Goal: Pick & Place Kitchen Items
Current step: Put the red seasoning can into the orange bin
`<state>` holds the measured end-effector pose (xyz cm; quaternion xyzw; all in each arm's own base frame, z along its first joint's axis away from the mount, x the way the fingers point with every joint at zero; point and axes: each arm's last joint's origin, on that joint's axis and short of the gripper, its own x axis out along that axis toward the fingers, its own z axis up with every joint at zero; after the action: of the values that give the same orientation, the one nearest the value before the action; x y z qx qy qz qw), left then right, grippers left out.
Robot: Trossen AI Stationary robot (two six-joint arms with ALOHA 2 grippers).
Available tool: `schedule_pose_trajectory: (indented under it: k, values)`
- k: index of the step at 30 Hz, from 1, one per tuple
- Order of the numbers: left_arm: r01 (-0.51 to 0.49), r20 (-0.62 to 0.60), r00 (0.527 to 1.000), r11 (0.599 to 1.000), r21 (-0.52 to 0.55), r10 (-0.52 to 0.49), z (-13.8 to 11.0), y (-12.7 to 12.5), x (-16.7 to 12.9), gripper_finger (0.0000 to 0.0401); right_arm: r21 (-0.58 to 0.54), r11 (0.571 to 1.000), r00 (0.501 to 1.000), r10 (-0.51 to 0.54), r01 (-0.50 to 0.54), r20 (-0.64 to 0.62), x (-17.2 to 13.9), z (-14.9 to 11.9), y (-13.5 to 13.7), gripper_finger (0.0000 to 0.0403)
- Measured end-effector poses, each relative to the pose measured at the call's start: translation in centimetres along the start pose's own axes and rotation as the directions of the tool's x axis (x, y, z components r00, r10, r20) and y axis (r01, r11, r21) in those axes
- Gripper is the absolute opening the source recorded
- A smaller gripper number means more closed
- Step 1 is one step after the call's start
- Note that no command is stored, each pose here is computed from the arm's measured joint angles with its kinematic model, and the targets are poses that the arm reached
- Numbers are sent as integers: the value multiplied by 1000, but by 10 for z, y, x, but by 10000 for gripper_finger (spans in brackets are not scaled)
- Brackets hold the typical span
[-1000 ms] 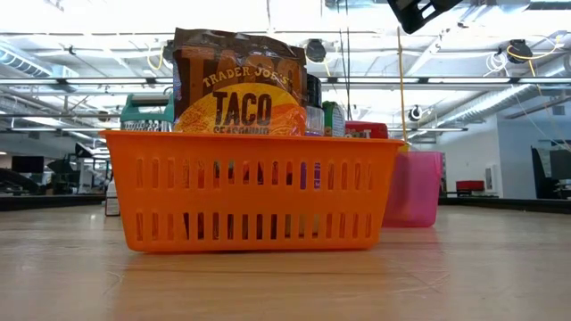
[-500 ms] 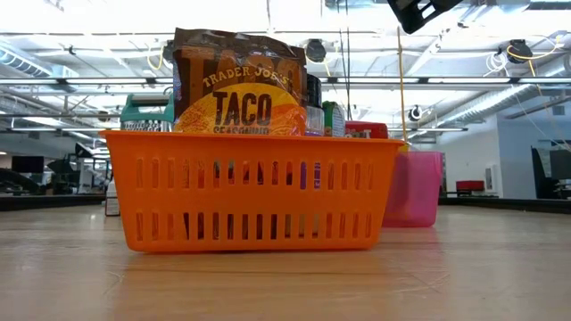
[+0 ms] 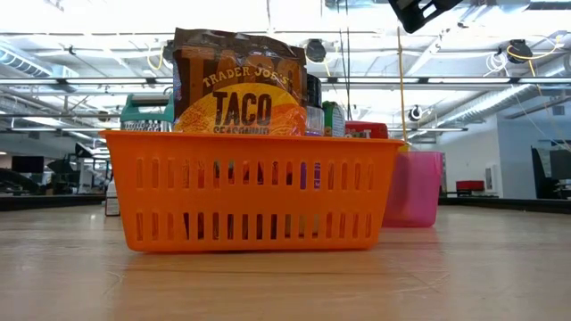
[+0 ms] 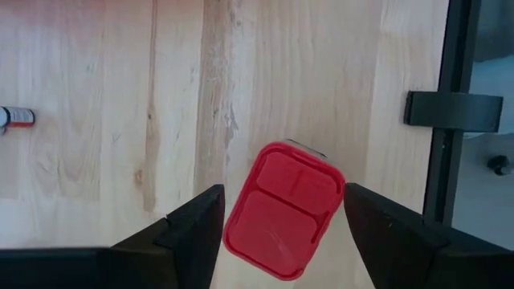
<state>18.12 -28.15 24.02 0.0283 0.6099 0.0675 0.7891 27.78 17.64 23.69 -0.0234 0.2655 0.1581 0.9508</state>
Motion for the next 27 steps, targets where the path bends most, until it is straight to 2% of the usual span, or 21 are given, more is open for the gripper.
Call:
schedule_pose_trajectory:
  k: [5, 9, 18, 27]
  values:
    - [0, 1, 1000, 1000, 10, 0, -5, -3, 2, 253, 0, 1000, 1000, 0, 0, 0, 0, 0, 0, 89]
    - [-1, -3, 1000, 1000, 24, 1, -11, -4, 15, 253, -1, 1000, 1000, 0, 0, -1, 0, 0, 0, 89]
    - [-107, -27, 994, 993, 56, 109, -28, 10, 44, 253, 0, 1000, 1000, 0, 0, -1, 0, 0, 0, 89]
    - [-94, -11, 996, 995, -37, 94, -28, 10, 48, 253, 0, 1000, 1000, 0, 0, 0, 0, 0, 0, 89]
